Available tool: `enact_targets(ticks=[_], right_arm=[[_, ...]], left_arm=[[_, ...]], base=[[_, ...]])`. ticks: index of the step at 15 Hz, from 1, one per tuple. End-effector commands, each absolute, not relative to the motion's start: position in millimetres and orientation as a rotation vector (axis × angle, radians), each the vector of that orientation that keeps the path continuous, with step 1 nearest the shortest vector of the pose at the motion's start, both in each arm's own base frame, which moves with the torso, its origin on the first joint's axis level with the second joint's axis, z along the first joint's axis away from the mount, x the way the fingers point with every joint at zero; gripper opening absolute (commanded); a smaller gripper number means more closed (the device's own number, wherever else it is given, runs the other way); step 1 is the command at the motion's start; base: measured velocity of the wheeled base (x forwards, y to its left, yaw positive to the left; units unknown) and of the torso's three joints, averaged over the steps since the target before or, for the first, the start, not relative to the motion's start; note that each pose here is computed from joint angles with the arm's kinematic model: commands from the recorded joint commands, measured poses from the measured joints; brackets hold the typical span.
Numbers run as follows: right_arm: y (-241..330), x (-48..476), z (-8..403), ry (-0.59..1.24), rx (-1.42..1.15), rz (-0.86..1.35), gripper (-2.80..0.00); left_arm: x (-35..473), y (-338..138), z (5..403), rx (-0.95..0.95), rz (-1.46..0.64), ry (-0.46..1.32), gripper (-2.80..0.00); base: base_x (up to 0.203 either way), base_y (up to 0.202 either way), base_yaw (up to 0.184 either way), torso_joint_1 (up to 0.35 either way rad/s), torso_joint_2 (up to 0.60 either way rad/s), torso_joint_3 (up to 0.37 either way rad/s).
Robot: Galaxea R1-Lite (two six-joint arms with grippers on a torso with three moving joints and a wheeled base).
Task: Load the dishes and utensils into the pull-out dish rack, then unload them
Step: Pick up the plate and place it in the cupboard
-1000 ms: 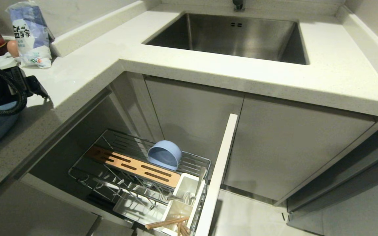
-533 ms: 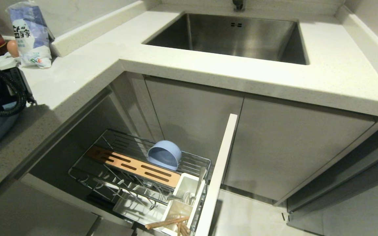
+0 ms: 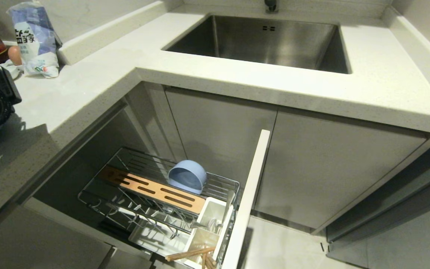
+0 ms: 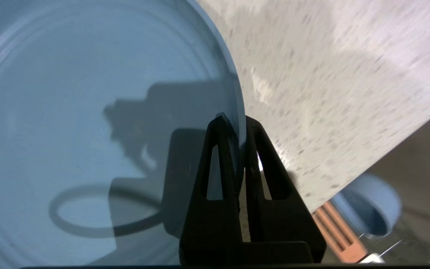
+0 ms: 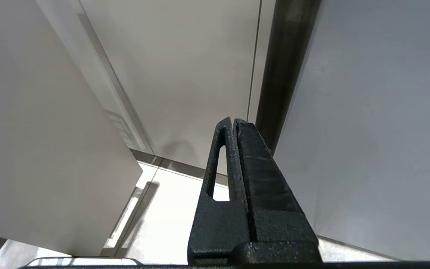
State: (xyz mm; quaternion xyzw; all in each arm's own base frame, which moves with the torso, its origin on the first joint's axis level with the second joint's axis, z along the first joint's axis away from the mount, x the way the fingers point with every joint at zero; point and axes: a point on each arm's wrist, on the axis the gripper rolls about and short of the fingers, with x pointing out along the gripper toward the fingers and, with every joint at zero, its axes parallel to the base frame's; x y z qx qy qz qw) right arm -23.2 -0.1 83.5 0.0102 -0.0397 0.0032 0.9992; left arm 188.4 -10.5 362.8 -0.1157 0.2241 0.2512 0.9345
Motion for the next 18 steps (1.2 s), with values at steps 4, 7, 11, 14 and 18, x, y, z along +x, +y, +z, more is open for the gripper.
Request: enact_targets(ticks=[4,7,11,14,18], right_arm=[[-0.1,-21.2,76.4,-0.055,0.020,0.007,-2.80],[-0.1,-21.2,76.4,-0.055,0.021,0.007,-2.80],[-0.1,-21.2,76.4,-0.055,0.021,0.007,-2.80],[-0.1,-21.2,76.4,-0.055,0.022,0.007,-2.80],[-0.1,-21.2,76.4,-0.055,0.020,0.007,-2.80]], left_arm=[[133.9,-11.9,400.7,-0.315,0.455,0.203,-2.80],[100.0,-15.4,416.0,-0.344,0.373,0.115,-2.80],[68.9,-19.1,432.5,-0.423,0.186,-0.001,-2.80],[65.5,-28.2,445.0,-0.492,0.032,-0.075,-2.80],[66.6,-54.4,447.1,-0.583,-0.220,-0.068,-2.80]], base=[[0.000,0.000,0.000,0.000,0.00,0.000],[0.000,0.000,0.000,0.000,0.00,0.000],[0.000,0.000,0.000,0.000,0.00,0.000],[0.000,0.000,0.000,0.000,0.00,0.000],[0.000,0.000,0.000,0.000,0.00,0.000]])
